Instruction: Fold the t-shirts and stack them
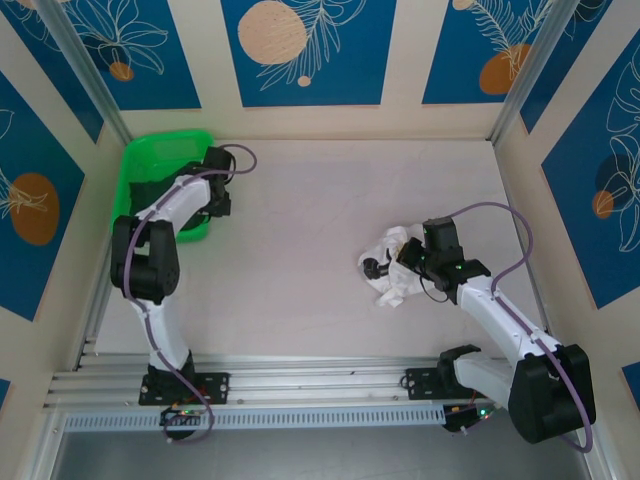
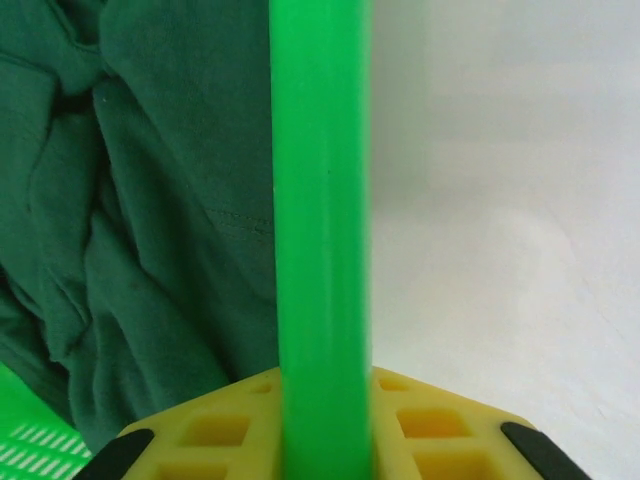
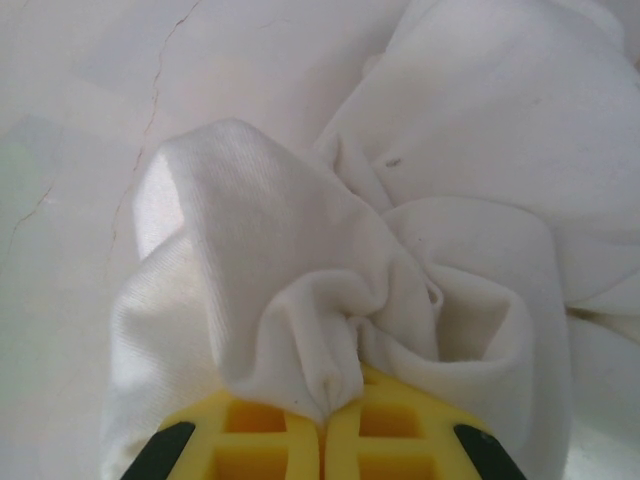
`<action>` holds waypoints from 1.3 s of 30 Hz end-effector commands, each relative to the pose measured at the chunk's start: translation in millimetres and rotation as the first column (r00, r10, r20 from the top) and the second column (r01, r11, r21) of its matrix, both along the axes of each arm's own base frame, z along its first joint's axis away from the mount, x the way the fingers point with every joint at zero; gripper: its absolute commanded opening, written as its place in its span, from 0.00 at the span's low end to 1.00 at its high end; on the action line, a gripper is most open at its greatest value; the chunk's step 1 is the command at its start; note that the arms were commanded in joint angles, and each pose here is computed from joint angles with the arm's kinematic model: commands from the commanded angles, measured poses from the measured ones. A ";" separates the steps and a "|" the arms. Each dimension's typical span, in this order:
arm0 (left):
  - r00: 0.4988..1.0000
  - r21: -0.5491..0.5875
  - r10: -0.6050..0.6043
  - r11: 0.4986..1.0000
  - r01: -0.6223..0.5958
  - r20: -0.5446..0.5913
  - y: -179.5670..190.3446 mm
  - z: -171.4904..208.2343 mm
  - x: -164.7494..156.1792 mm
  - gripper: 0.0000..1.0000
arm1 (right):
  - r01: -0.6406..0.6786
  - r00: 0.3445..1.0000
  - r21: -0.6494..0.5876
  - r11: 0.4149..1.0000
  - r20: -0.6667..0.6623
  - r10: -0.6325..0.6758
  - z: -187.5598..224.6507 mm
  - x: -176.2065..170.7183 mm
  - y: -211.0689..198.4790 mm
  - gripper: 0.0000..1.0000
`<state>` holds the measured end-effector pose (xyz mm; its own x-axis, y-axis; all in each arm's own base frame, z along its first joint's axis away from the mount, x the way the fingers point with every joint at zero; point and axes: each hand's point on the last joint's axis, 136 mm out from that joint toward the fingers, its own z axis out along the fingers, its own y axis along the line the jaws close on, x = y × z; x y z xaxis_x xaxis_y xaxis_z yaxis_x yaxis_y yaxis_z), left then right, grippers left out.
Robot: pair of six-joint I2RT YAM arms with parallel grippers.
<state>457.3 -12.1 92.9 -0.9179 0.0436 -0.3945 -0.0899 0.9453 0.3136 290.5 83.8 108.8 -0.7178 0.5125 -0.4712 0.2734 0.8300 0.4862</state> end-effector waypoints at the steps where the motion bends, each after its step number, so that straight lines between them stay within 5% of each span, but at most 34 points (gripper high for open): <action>1: 0.998 0.159 -0.040 0.986 0.046 -0.042 25.9 7.4 17.4 0.20 | -0.017 1.000 0.033 0.999 0.017 0.016 3.8 -2.4 6.7 0.04; 8: 0.997 0.163 -0.003 0.986 0.016 -0.077 68.8 7.5 26.2 0.20 | -0.009 0.999 0.025 1.000 0.032 0.008 6.3 -2.6 4.0 0.05; 15: 0.997 0.121 0.052 0.992 -0.044 -0.064 82.2 10.4 32.0 0.31 | -0.014 0.999 0.026 1.000 0.039 0.013 7.1 -2.3 4.9 0.04; 21: 0.996 0.034 0.078 0.996 -0.077 -0.042 64.5 23.6 31.9 0.61 | -0.007 0.999 0.009 1.000 0.040 0.007 7.5 -2.0 2.1 0.05; 24: 0.996 -0.032 0.075 0.997 -0.073 0.043 37.0 65.7 34.0 0.82 | -0.004 0.999 0.004 1.000 0.040 0.004 6.6 -1.8 1.0 0.07; 28: 0.979 -0.188 0.031 0.982 0.008 0.203 -27.5 134.6 25.0 0.95 | -0.004 0.999 -0.002 1.000 0.034 0.004 6.7 -2.0 0.5 0.11; 31: 0.956 -0.398 -0.017 0.907 0.137 0.292 -100.7 162.5 2.0 0.98 | 0.007 1.000 -0.021 1.000 0.029 -0.007 8.7 -2.6 -3.1 0.19; 33: 0.944 -0.537 -0.070 0.808 0.243 0.322 -159.5 165.1 -20.9 0.98 | 0.027 0.999 -0.037 0.999 0.026 -0.026 9.0 -3.5 -8.0 0.22; 39: 0.938 -0.842 -0.275 0.435 0.319 0.212 -315.5 94.5 -119.3 0.89 | 0.095 0.995 -0.065 0.993 0.026 -0.093 8.9 -6.1 -23.9 0.14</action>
<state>371.7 -266.4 247.1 -0.7705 -0.0639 -0.6342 0.2925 0.8485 -0.4410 286.0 71.7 112.1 -0.6879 0.5227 -0.5036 0.3028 0.8372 0.4554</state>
